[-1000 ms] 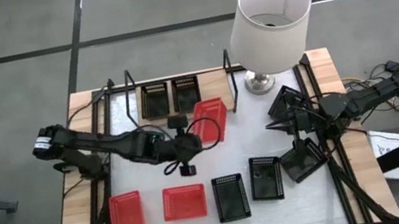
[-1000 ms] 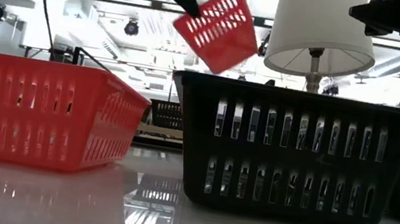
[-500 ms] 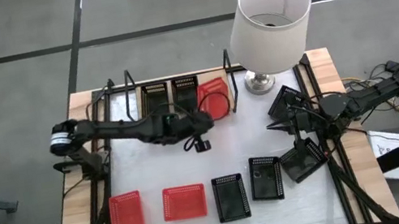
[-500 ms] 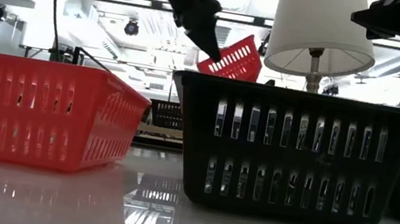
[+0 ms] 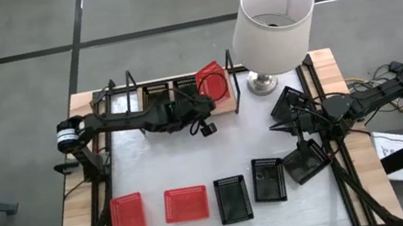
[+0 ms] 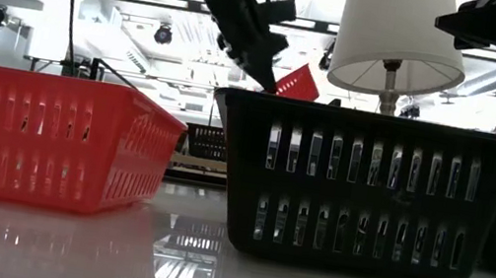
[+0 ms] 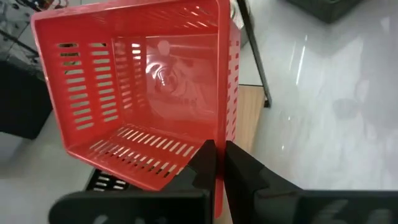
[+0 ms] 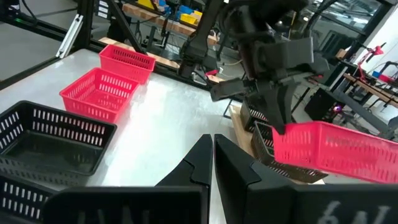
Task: Stack baskets on shelf by color
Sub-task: Put the top red bin on the shelf
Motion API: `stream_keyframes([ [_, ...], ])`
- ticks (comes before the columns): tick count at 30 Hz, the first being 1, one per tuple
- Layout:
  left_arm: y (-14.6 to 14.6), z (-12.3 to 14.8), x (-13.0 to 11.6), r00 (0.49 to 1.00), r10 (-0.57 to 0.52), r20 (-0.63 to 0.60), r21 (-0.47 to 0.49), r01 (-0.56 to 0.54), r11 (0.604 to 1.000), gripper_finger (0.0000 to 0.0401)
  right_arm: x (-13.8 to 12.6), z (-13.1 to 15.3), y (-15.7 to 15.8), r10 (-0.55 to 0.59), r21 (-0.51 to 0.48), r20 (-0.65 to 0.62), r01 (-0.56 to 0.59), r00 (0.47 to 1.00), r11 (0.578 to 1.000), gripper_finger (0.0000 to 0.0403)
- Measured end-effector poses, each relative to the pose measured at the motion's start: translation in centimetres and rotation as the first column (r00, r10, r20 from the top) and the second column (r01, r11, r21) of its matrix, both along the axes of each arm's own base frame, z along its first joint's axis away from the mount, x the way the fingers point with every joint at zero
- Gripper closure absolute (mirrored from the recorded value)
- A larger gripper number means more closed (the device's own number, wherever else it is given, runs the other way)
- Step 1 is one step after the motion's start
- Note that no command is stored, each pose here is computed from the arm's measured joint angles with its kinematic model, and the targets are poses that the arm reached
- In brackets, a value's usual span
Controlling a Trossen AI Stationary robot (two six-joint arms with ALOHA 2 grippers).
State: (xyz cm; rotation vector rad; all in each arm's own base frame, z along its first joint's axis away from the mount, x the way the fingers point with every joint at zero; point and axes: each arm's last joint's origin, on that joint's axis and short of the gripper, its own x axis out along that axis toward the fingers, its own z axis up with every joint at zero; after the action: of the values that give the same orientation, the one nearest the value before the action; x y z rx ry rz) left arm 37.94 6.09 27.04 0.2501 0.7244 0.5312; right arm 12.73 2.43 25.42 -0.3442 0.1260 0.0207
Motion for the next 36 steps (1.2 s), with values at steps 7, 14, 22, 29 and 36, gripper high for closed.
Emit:
stream_keyframes([
  [7, 0.8, -1.2, 1.2, 1.000, -0.006, 0.028, -0.016, 0.007, 1.000, 0.0401, 0.0, 0.0, 0.0, -0.005, -0.001, -0.001, 0.005, 1.000, 1.000, 0.0394],
  [14, 1.4, -2.2, 1.8, 0.999, 0.007, 0.038, -0.015, -0.006, 1.000, 0.0401, 0.0, 0.0, 0.0, -0.006, 0.001, -0.003, 0.006, 1.000, 1.000, 0.0394],
  [22, 1.9, -3.6, 2.3, 1.000, 0.017, 0.017, -0.018, -0.017, 1.000, 0.0401, 0.0, -0.1, 0.0, -0.016, 0.006, -0.014, 0.016, 1.000, 1.000, 0.0394],
  [29, 1.9, -3.5, 2.4, 0.999, 0.017, 0.029, -0.017, -0.016, 1.000, 0.0373, 0.0, -0.2, -0.1, -0.024, 0.008, -0.015, 0.025, 1.000, 1.000, 0.0394],
  [36, 1.9, -3.6, 2.3, 1.000, 0.017, 0.025, -0.018, -0.017, 1.000, 0.0359, 0.0, -0.2, -0.1, -0.025, 0.009, -0.017, 0.025, 1.000, 1.000, 0.0394],
])
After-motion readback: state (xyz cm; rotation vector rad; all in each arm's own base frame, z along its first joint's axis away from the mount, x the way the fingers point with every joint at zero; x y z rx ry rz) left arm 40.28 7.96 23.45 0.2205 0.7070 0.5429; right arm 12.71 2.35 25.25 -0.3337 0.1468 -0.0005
